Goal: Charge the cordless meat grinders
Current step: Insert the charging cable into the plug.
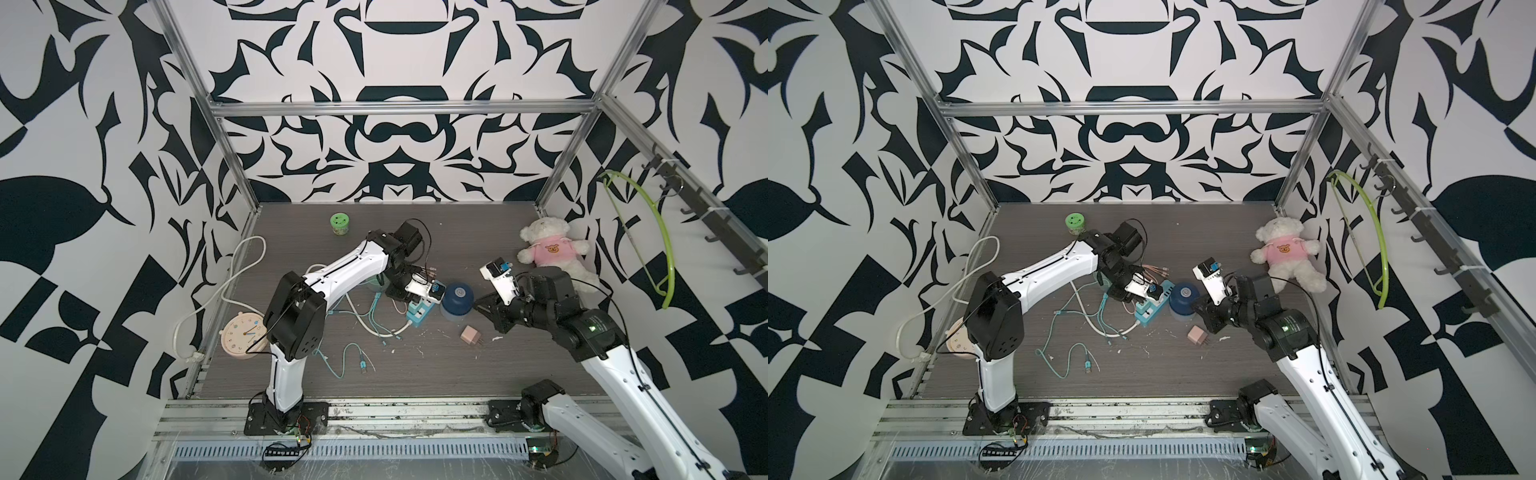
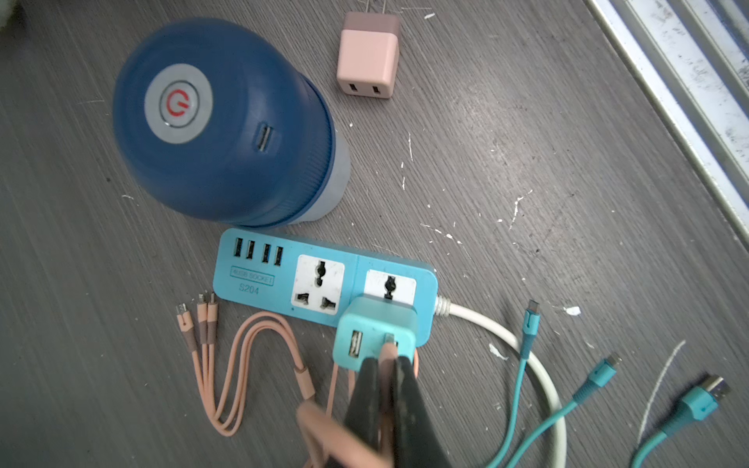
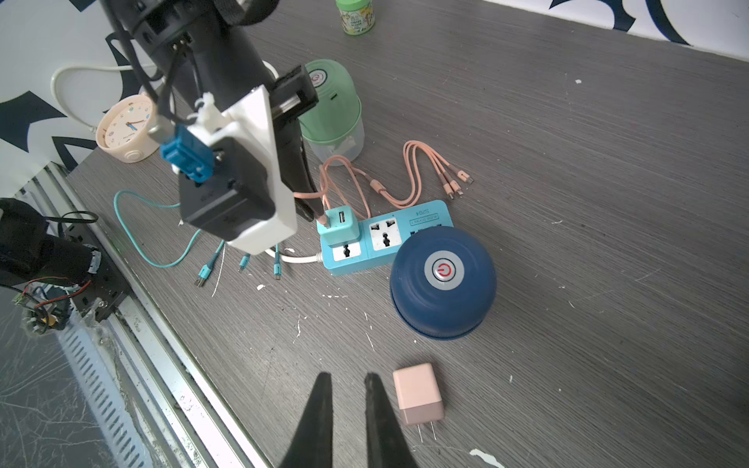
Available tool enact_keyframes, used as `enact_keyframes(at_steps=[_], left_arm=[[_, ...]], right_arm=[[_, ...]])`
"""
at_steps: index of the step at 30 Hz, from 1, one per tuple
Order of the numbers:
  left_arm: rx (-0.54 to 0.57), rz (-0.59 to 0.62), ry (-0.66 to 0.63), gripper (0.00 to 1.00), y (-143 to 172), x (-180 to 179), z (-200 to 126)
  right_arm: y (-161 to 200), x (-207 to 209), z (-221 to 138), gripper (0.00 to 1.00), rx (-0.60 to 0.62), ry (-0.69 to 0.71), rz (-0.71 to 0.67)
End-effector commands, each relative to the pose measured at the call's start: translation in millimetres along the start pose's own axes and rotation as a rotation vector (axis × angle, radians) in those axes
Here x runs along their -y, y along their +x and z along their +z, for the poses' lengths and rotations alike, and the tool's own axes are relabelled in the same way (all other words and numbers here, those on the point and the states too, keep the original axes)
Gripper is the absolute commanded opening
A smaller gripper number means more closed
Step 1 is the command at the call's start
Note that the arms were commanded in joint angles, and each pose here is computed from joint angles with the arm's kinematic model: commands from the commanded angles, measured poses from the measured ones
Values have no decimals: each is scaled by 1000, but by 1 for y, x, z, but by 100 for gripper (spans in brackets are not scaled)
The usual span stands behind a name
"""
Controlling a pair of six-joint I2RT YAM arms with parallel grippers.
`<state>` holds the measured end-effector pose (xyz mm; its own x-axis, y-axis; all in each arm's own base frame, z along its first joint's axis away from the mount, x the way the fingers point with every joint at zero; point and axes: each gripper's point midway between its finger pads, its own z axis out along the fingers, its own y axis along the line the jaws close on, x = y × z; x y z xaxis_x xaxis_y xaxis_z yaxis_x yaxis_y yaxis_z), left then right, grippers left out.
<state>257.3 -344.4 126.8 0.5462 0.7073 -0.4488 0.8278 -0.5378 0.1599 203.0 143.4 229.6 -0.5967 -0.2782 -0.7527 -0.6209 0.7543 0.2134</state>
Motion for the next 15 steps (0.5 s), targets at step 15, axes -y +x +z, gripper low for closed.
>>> enact_keyframes(at_steps=[15], left_arm=[[-58,-39,86,0,20,23,12]], right_arm=[[-7,-4,-6,13,34,-10,-5]])
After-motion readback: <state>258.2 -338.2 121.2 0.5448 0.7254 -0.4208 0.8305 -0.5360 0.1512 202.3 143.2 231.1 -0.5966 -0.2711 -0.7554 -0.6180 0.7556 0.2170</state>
